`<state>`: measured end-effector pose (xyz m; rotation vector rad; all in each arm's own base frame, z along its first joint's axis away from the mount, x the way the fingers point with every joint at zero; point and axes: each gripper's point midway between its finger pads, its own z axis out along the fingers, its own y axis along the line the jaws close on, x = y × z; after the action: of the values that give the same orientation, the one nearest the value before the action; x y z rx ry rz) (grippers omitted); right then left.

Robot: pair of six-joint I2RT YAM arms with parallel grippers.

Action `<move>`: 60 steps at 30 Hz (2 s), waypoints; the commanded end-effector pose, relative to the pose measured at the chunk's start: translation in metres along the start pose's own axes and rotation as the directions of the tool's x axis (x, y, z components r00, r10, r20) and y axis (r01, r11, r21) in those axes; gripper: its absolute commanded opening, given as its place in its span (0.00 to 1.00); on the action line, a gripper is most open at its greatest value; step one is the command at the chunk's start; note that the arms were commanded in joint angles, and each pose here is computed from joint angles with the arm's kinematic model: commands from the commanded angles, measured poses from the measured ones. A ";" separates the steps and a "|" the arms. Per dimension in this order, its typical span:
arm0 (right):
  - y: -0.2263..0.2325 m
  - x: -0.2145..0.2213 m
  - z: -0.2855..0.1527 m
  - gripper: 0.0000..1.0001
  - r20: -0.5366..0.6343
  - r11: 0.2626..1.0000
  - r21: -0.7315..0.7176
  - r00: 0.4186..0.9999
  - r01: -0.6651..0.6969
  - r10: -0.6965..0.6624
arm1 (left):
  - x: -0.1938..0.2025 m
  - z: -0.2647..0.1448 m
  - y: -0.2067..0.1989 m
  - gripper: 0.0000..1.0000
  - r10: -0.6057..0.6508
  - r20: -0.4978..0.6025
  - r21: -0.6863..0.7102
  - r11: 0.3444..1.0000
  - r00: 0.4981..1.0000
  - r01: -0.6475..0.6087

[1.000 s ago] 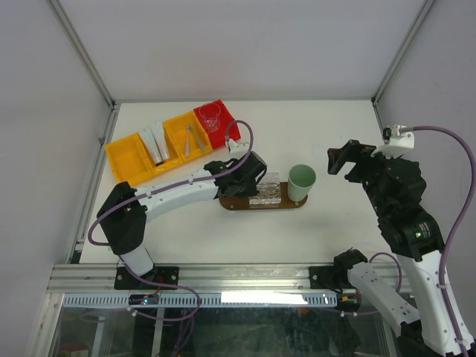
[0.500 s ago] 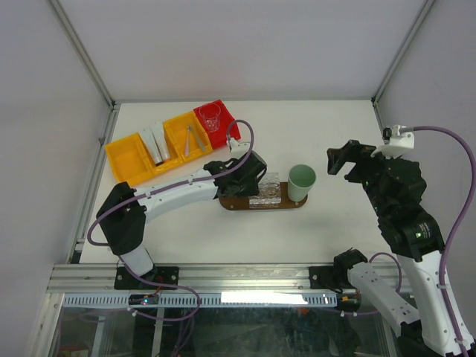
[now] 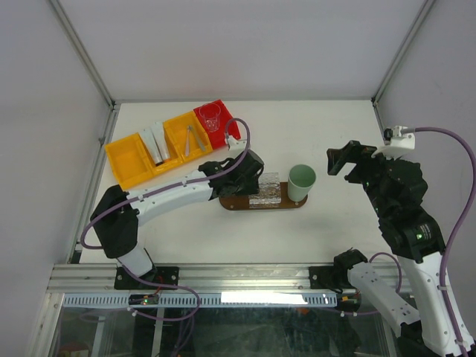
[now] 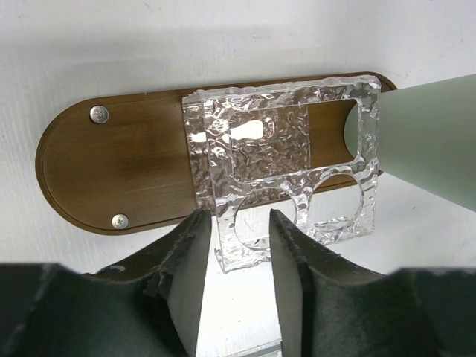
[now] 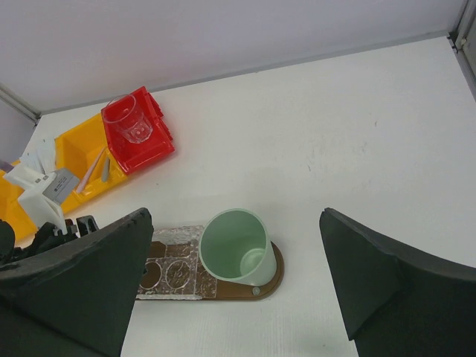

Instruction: Prepare toiletry sets of a toothbrush and toothpaste on the tray

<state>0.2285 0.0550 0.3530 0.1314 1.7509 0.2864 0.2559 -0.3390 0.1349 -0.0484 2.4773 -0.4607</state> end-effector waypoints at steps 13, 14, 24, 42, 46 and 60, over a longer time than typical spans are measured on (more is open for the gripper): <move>0.007 -0.014 -0.001 0.99 0.056 0.999 -0.039 0.998 -0.014 0.016 | -0.069 -0.104 -0.006 0.82 0.016 0.277 0.196 0.978 0.961 -0.073; 0.008 -0.013 -0.001 0.99 0.053 0.999 -0.042 0.998 -0.013 0.015 | -0.077 -0.107 0.003 0.86 0.010 0.299 0.182 0.981 0.954 -0.067; 0.009 -0.001 0.008 0.99 0.023 0.999 -0.045 1.000 0.000 0.001 | -0.212 -0.107 0.097 0.97 -0.040 0.497 -0.010 0.999 0.867 0.052; 0.012 0.009 0.016 0.99 -0.010 0.998 -0.066 1.000 0.021 -0.022 | -0.350 0.061 0.164 0.60 -0.006 0.425 -0.173 0.981 0.905 0.088; 0.011 0.013 0.019 0.99 -0.023 0.998 -0.061 0.999 0.031 -0.032 | -0.361 0.078 0.165 0.53 0.009 0.435 -0.180 0.981 0.900 0.078; 0.012 0.020 0.028 0.99 -0.041 0.997 -0.061 0.998 0.036 -0.039 | -0.342 0.138 0.195 0.47 0.041 0.368 -0.258 0.964 0.929 0.060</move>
<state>0.2454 0.0715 0.3168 0.0637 1.8446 0.2981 0.6153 -0.1549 0.1449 -0.2488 2.1925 -0.0937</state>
